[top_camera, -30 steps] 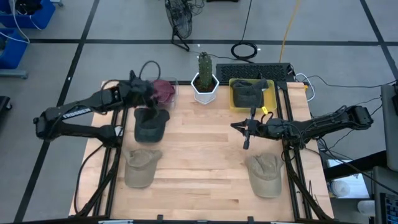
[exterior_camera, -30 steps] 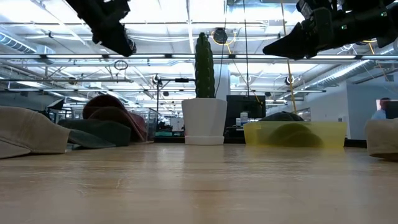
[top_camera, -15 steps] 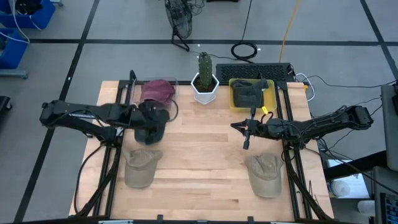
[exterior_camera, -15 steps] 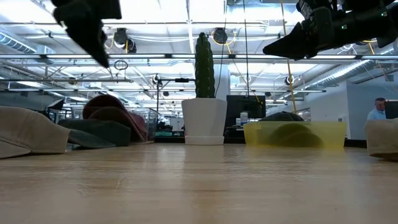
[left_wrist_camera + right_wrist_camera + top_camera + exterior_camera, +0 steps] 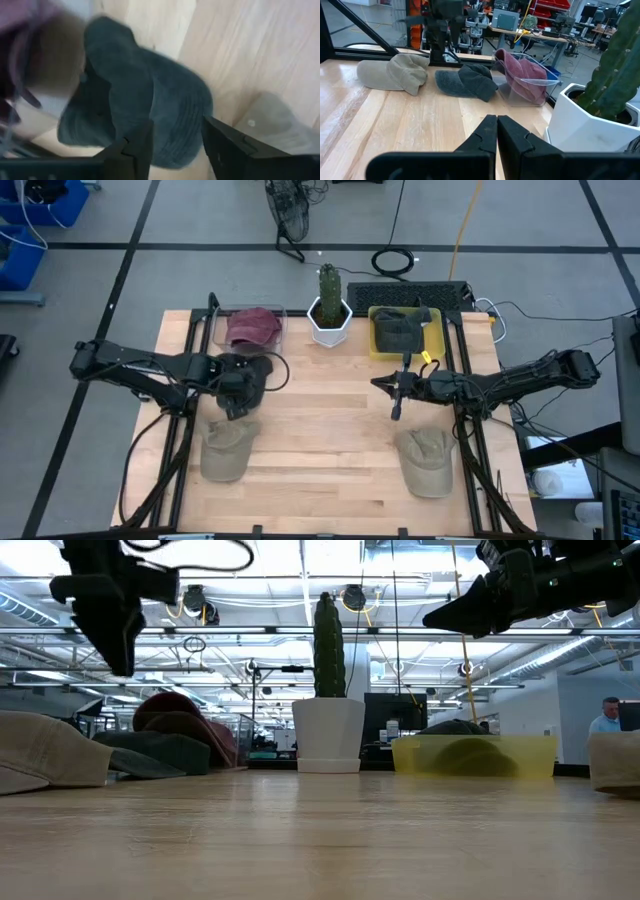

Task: Pick & Place hat
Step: Put the black cap into the yellow bin

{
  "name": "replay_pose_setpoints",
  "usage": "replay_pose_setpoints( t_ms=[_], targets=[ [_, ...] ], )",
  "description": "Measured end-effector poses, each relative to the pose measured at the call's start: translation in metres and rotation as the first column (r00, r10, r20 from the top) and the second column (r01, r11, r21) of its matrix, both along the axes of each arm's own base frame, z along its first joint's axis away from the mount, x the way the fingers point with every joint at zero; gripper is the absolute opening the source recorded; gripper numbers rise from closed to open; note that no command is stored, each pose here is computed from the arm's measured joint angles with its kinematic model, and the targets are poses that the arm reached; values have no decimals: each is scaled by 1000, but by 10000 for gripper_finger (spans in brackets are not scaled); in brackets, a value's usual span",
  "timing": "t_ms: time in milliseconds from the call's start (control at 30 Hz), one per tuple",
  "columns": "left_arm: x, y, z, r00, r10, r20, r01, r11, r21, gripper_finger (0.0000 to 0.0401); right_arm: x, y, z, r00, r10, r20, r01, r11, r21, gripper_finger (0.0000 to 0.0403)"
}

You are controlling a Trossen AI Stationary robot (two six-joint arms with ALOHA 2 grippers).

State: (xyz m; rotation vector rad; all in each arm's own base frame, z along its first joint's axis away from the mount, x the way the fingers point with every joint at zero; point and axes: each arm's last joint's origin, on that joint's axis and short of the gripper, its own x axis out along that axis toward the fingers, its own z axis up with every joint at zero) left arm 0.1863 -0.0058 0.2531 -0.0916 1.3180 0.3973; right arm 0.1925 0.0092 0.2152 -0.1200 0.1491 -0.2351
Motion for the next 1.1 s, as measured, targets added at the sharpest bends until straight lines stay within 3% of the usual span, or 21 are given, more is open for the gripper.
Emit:
replay_pose_setpoints(
  t_ms=[200, 367, 767, 933, 1100],
  targets=[
    [-4, 8, -20, 996, 3, -92, -3, 1000, -1, 227, 0, 0, 0, 1000, 0, -1, 0, 1000, 0, 4],
    [-11, 18, -34, 987, 11, -158, -7, 1000, 29, 251, 0, 0, 0, 1000, 0, 0, 0, 1000, 0, 4],
    [-15, 42, -37, 974, 160, -158, -155, 987, 45, 227, 0, 0, 0, 1000, 1, -1, -1, 1000, 0, 4],
    [-10, 52, -38, 955, 283, -91, -286, 958, -16, 225, 0, 0, 0, 1000, 1, -1, -1, 1000, -1, 4],
    [-6, 57, -43, 947, 306, -95, -310, 950, -31, 229, 0, 0, 0, 1000, 1, -1, -1, 1000, -1, 4]
  ],
)
